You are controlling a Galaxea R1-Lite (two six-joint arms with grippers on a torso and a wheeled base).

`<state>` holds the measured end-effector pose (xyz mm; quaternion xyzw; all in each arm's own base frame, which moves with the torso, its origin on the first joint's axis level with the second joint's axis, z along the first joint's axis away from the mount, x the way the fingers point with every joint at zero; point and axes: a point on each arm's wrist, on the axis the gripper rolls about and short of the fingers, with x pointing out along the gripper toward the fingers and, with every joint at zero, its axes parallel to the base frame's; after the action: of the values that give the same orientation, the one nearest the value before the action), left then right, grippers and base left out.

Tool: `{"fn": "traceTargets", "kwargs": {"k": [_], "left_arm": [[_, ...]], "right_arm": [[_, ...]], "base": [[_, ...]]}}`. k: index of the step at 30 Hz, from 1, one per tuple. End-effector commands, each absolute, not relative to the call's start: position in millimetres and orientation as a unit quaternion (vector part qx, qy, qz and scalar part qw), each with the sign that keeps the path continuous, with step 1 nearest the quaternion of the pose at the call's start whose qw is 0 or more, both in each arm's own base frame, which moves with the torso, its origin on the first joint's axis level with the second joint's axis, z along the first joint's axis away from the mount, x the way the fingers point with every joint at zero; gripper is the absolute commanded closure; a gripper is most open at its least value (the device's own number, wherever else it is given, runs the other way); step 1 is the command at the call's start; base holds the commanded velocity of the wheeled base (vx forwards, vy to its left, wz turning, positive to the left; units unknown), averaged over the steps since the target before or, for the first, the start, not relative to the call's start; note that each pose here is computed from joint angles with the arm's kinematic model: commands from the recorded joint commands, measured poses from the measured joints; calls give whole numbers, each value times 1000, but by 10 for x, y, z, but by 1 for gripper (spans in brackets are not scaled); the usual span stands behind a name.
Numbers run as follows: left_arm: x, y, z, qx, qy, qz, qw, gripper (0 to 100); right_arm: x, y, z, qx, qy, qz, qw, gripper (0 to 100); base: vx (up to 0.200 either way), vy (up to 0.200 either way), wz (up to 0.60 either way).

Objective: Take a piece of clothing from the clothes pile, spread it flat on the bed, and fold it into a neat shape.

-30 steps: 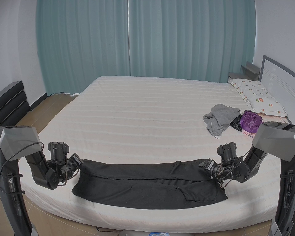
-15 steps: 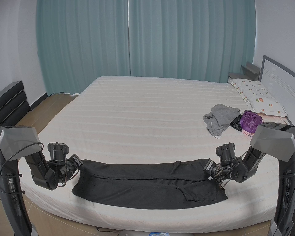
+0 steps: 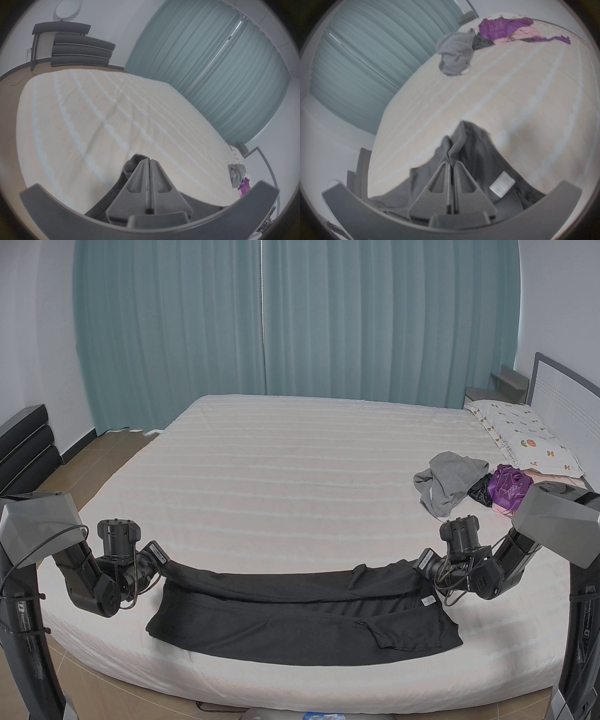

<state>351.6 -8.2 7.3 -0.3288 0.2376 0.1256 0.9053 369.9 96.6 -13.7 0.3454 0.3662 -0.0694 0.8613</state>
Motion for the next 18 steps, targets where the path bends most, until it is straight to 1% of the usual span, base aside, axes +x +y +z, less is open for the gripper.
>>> {"fn": "traceTargets", "kwargs": {"k": [1,3,5,6,9,13,18], "left_arm": [[3786,-30,264,-342,180,115,915,100],[3856,23,331,-348,161,117,916,100],[3896,62,376,-358,144,124,914,100],[3907,81,385,-368,133,127,912,100],[3879,86,268,-372,140,131,908,100],[3781,85,59,-358,156,134,911,100],[3583,80,-108,-315,186,132,921,100]], "right_arm": [[4011,942,107,372,294,-72,878,100],[4130,887,211,389,264,-79,879,100],[4171,855,255,403,252,-83,876,100],[4151,838,243,408,255,-87,872,100],[4056,844,112,401,279,-98,867,100],[3906,820,-2,392,303,-105,862,100],[3734,798,-99,377,326,-103,861,100]], "base": [[0,0,0],[0,0,0],[0,0,0],[0,0,0],[0,0,0],[0,0,0],[0,0,0]]}}
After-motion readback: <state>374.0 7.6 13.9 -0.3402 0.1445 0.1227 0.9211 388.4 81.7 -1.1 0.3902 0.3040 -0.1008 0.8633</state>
